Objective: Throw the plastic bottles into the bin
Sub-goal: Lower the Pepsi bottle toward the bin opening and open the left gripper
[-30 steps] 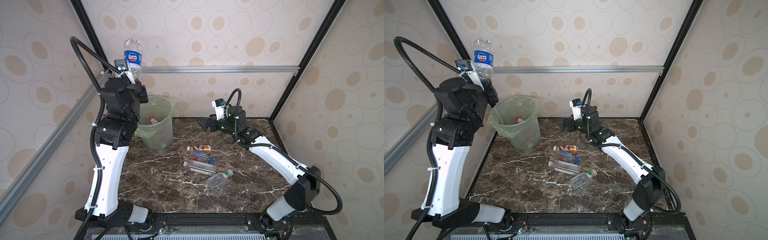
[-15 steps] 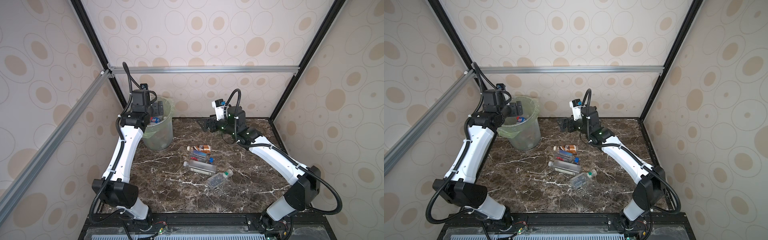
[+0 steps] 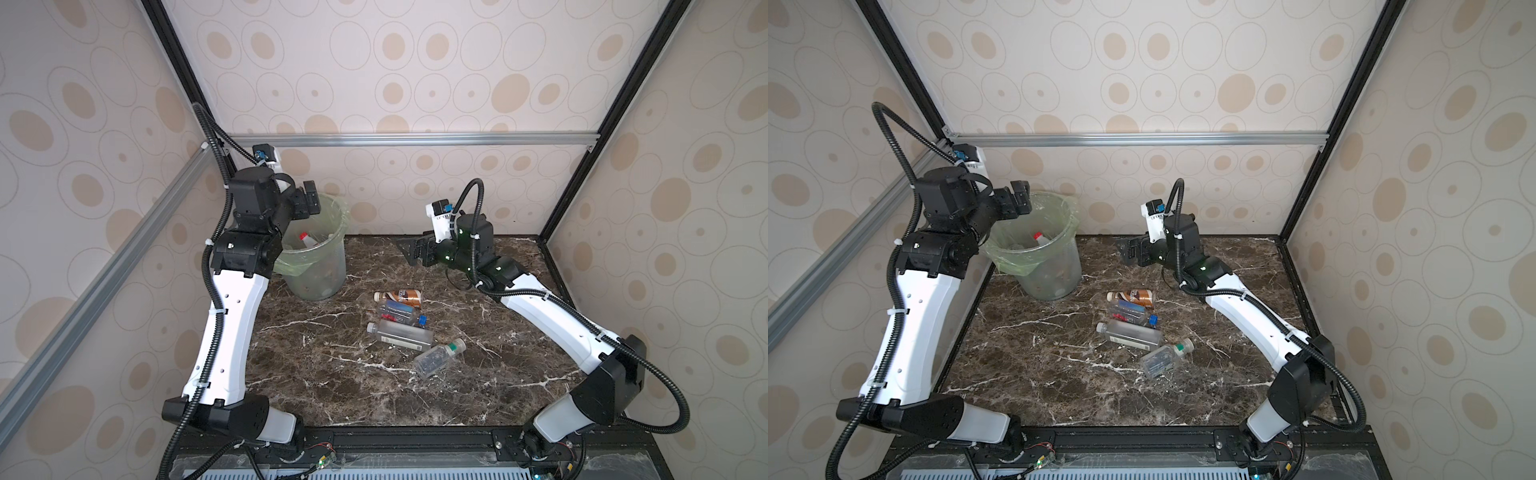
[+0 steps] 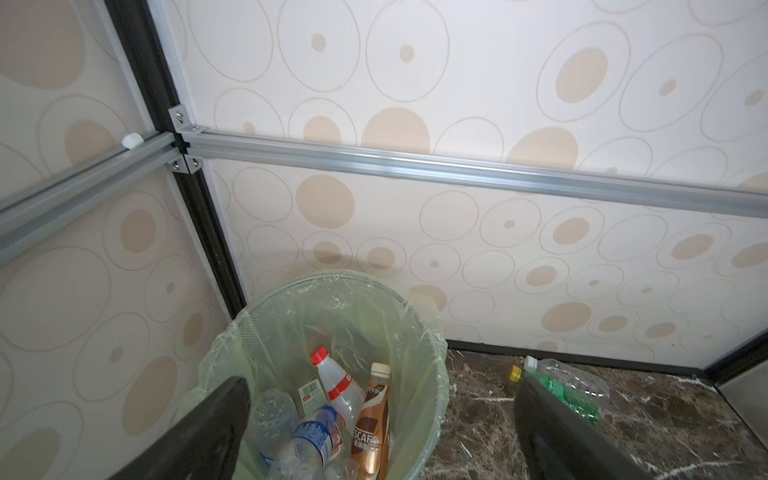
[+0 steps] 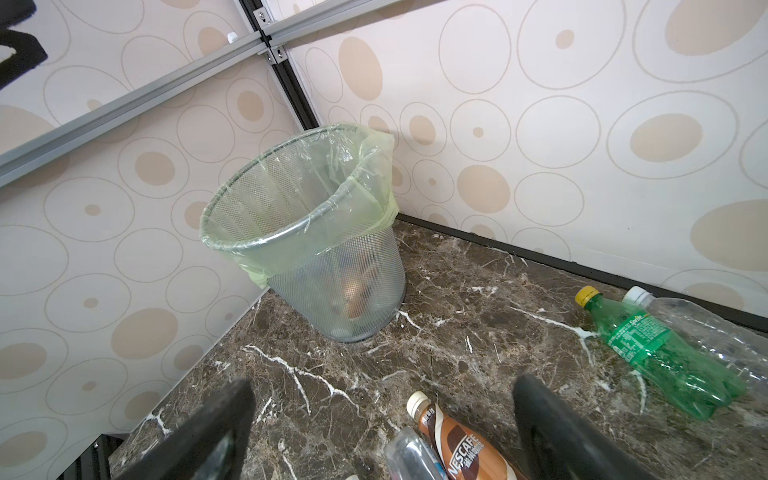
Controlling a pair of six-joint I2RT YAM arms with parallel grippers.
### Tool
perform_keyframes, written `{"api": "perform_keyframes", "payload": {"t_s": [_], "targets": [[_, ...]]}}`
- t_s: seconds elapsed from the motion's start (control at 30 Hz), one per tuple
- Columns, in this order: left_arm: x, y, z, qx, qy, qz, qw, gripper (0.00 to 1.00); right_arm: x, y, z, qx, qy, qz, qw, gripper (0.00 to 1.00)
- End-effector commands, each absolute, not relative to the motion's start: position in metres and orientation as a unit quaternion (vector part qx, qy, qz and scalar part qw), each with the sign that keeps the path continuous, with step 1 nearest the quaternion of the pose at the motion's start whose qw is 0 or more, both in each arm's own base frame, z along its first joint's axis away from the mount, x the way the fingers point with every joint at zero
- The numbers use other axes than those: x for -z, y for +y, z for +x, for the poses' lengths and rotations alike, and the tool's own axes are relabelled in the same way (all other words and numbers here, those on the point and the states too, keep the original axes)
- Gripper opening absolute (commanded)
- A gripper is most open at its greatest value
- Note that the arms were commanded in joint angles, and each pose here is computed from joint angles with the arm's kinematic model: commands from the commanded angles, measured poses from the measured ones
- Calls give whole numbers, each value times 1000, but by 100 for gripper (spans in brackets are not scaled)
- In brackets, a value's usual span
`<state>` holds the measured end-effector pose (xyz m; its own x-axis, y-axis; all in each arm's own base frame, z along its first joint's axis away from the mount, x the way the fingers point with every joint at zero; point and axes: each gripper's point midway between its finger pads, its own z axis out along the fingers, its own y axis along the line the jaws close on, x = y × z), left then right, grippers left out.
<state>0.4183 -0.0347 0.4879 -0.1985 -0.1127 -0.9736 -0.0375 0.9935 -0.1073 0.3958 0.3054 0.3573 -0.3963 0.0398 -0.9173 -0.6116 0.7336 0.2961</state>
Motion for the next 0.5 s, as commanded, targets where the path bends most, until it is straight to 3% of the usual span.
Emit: {"api": "perform_keyframes", "payload": {"t_s": [0.0,0.47], "targets": [[-486,-55,420,56,771,-30,633,99,-360,299,387,-303,774,-190,522,100],[-447,-154,420,135,773,44,618,99,-303,247,412,-184,840,-148,489,99]]}}
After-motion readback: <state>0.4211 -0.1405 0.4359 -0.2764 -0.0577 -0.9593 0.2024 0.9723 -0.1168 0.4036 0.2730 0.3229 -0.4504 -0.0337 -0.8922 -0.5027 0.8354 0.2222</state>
